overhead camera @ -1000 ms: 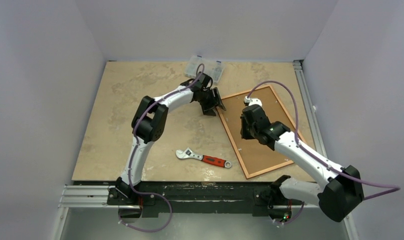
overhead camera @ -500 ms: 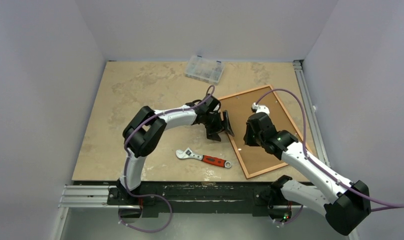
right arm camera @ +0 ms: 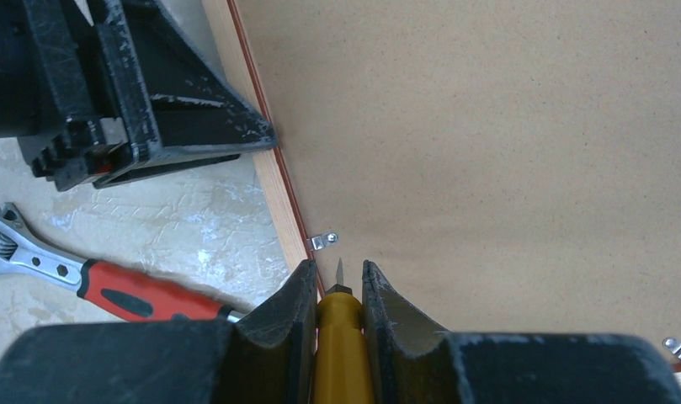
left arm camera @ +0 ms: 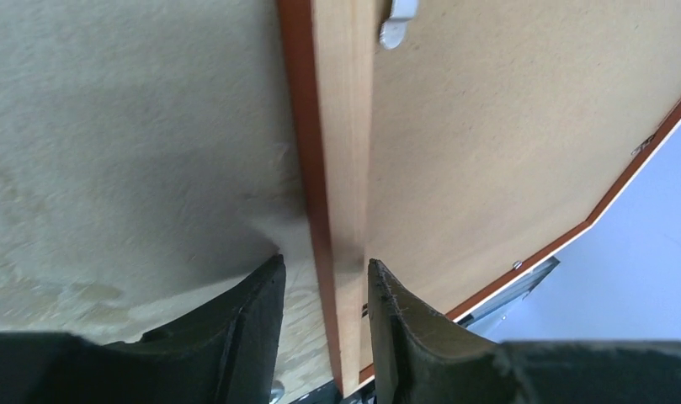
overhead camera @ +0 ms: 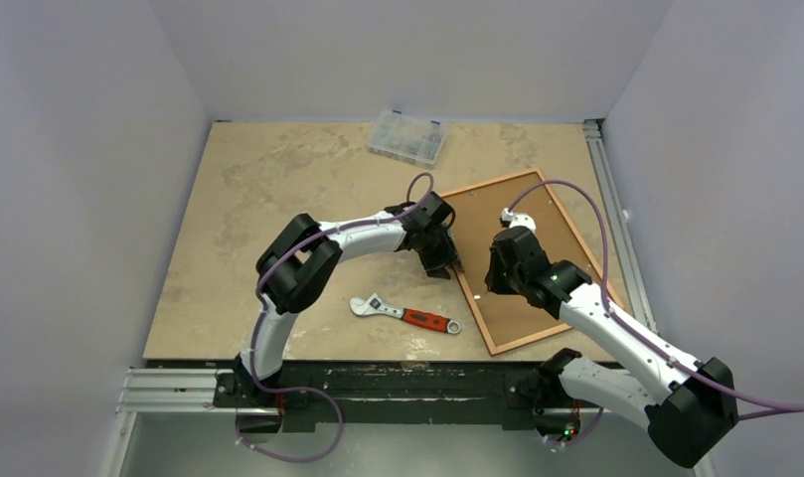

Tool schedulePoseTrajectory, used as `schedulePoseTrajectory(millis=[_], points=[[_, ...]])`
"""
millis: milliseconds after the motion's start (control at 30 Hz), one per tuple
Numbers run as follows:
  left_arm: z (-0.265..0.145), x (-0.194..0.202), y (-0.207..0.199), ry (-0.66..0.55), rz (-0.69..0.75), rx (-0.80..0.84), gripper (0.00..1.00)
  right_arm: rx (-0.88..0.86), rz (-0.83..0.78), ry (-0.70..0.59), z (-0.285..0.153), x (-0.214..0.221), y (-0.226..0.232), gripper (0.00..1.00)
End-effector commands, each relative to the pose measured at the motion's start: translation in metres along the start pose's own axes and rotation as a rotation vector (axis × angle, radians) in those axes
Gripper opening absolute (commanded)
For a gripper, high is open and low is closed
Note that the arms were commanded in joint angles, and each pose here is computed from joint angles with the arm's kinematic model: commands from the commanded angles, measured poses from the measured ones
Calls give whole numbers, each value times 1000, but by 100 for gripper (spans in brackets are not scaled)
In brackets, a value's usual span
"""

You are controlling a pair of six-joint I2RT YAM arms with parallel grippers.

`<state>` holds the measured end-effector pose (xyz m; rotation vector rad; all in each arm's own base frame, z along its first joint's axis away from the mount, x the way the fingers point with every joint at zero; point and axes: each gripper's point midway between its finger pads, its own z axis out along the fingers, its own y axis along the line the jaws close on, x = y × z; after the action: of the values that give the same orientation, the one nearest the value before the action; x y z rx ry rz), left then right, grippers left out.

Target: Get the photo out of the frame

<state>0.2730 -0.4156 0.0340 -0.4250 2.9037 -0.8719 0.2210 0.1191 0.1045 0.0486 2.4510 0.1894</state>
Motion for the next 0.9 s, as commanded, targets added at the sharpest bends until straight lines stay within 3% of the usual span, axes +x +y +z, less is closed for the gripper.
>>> schedulePoseTrajectory(millis=[0, 167, 333, 600, 867], points=[[8, -12, 3, -59, -17, -86, 39, -6, 5, -43, -5, -13, 5, 0], [11, -17, -3, -59, 24, -75, 49, -4, -9, -37, -2, -11, 7, 0], [21, -19, 1, -24, 24, -62, 26, 1, -16, -49, -2, -16, 9, 0], [16, -49, 0, -12, 79, 31, 6, 15, -53, -45, 8, -16, 19, 0], [16, -70, -4, 48, 148, 97, 0, 34, -65, -62, 22, -35, 36, 0]])
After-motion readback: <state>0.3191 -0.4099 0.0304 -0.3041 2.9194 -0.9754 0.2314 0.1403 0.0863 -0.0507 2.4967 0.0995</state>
